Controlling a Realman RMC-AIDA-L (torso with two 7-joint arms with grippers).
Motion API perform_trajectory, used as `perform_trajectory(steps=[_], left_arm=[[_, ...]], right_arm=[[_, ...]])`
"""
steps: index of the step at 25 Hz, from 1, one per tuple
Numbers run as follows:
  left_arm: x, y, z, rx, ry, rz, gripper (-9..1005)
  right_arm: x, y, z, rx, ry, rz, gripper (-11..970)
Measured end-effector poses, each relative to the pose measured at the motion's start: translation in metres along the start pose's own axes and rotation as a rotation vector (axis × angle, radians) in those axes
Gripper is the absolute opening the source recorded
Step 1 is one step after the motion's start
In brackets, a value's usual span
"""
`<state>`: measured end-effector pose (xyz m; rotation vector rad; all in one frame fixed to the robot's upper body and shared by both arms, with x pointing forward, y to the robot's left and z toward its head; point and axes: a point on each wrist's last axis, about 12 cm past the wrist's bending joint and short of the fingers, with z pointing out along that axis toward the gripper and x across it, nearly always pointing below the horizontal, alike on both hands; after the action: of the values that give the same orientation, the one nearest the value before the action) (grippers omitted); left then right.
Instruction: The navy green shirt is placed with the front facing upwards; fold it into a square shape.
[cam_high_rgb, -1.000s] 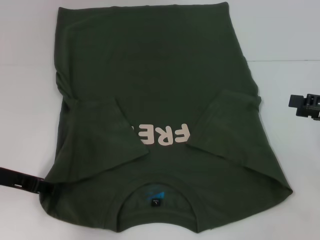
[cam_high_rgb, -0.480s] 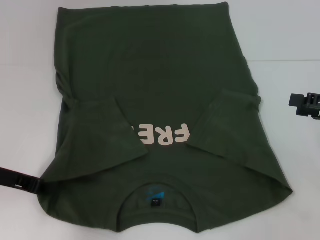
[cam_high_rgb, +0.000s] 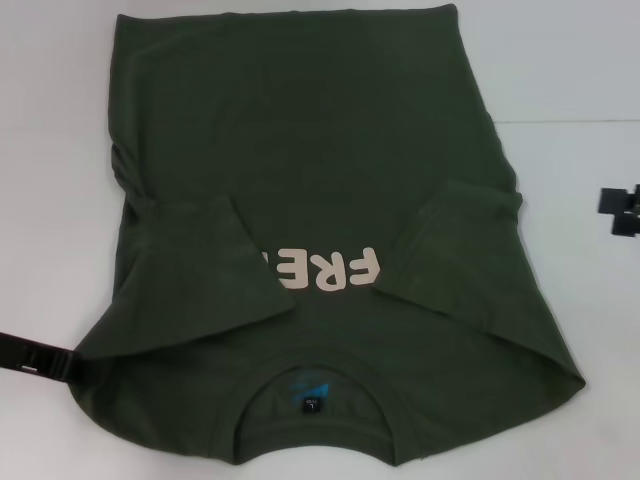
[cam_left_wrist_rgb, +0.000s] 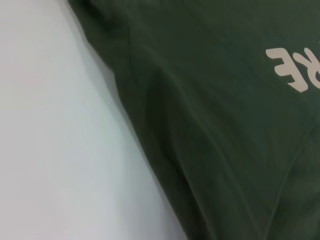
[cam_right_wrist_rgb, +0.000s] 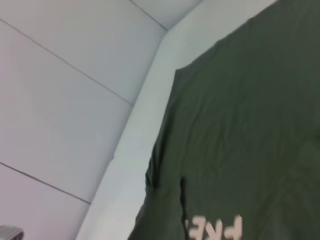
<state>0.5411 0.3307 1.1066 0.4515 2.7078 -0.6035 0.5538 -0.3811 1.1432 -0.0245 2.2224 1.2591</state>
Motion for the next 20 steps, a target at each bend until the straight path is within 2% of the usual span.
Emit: perform_trajectory(steps=[5,9,16,20], left_arm=[[0.003,0.005,-0.004,0.017,-0.019,-0.031,27],[0.004,0.007,-0.006,0.039,-0.028,-0.053,28],[0.004,0.005,-0.005,0.056,-0.023,-0.052,28],[0.004,0.004,-0.004,0.076,-0.036,-0.056,28]], right_arm=[[-0.023,0.001,-0.028,0.161,0.116,0.113,822],[-0.034,0.006,-0.036,0.265,0.223,0.138,822],[-0.031,0.011,-0.009,0.348,0.408,0.154,822],[-0.022,0.010,0.008,0.357,0.448,0.156,822]])
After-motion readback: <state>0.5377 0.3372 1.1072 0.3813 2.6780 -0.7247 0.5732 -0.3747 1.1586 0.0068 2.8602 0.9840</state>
